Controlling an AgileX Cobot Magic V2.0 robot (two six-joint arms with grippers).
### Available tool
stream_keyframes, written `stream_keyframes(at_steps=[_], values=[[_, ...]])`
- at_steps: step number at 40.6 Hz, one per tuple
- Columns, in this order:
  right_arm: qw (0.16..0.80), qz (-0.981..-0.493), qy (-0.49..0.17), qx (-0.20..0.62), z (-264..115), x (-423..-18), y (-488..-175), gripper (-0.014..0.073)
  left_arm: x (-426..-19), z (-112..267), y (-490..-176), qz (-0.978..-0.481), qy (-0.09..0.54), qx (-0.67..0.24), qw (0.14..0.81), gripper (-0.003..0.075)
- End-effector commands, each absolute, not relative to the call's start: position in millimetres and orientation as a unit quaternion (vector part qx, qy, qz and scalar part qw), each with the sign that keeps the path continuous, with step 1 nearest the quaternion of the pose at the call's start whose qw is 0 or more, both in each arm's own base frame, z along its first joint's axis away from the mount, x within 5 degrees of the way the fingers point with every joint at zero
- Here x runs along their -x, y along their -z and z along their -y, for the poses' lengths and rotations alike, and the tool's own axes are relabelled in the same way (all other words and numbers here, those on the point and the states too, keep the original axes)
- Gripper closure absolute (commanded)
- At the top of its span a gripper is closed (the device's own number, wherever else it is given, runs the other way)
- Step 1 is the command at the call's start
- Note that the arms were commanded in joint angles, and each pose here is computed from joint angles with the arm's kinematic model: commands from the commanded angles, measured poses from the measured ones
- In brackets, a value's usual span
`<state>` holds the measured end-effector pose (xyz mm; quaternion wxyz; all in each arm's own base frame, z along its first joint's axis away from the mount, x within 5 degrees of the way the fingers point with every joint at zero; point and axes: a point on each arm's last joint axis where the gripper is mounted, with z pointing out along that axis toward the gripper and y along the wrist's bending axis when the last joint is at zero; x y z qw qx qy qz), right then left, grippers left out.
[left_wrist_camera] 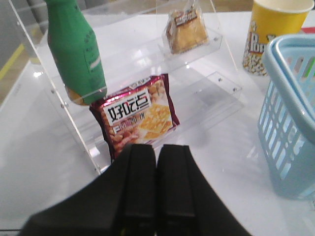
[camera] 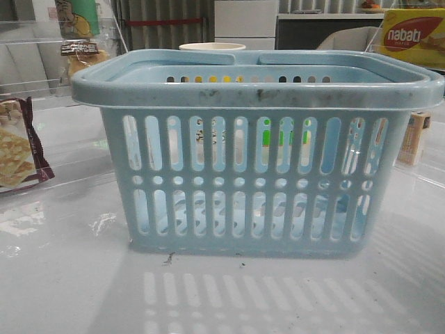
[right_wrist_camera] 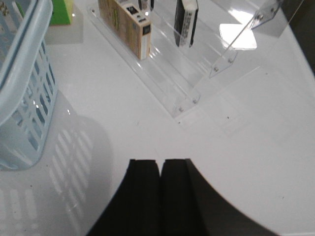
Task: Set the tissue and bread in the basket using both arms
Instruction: 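Reach the right gripper to the white tissue pack on the shelf and grasp it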
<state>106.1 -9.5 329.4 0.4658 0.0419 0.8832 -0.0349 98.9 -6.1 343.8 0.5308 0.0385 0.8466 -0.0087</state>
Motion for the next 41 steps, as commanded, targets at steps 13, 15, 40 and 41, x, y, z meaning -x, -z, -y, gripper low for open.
stream_keyframes(at_steps=[13,15,40,41], values=[[0.476,-0.878,0.042,-0.032,10,-127,-328,0.0342,-127,8,-343,-0.851,0.0,-0.05,0.524,0.0233],[0.48,-0.876,0.042,-0.031,10,-128,-329,0.0228,-129,9,-343,-0.852,0.007,-0.053,0.522,0.0177],[0.443,-0.888,0.068,-0.102,44,-214,-351,0.0067,-124,51,-342,-0.83,0.087,-0.19,0.517,0.0214],[0.439,-0.89,0.067,-0.106,46,-220,-351,0.0067,-124,51,-342,-0.83,0.087,-0.19,0.517,0.0214]])
